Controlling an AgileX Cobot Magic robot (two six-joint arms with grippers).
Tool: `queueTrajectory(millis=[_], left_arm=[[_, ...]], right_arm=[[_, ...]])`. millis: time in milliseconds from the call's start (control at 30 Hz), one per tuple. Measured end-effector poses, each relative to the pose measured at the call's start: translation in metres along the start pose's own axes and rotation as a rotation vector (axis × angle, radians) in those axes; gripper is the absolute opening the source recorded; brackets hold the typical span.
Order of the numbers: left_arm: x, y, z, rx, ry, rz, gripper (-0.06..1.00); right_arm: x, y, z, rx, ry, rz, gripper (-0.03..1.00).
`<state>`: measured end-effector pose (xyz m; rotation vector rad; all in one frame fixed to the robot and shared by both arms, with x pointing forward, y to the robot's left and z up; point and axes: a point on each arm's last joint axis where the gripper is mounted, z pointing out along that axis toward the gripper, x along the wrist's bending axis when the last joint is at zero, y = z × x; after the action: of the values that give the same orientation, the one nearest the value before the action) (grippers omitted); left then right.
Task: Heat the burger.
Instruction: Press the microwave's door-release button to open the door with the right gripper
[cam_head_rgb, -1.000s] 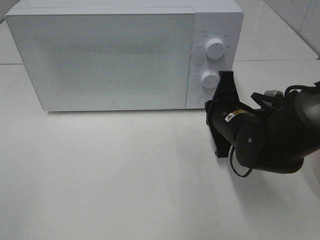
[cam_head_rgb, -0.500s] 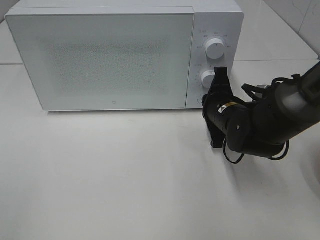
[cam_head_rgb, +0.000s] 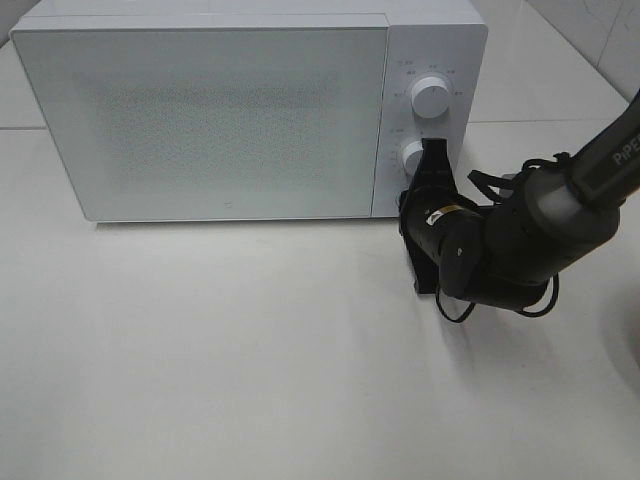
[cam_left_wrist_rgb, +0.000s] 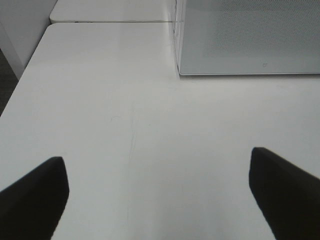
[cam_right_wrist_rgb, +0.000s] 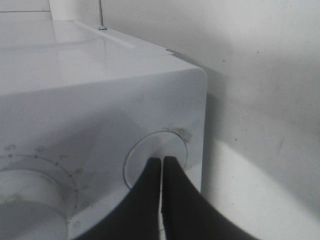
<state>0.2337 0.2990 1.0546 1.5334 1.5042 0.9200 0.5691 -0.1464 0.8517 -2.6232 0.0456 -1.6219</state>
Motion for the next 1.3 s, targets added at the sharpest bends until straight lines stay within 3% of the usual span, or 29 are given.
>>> queueTrajectory(millis=[533,1300], left_arm=[[0.000,0.000,0.000,0.000,0.000,0.000,0.89],[0.000,0.000,0.000,0.000,0.000,0.000,0.89]], right_arm=[[0.005,0.004,0.005,-0.024,0.041,0.009,0.01],[0.004,-0.005,0.018,-0.038,0.034,0.002,0.01]])
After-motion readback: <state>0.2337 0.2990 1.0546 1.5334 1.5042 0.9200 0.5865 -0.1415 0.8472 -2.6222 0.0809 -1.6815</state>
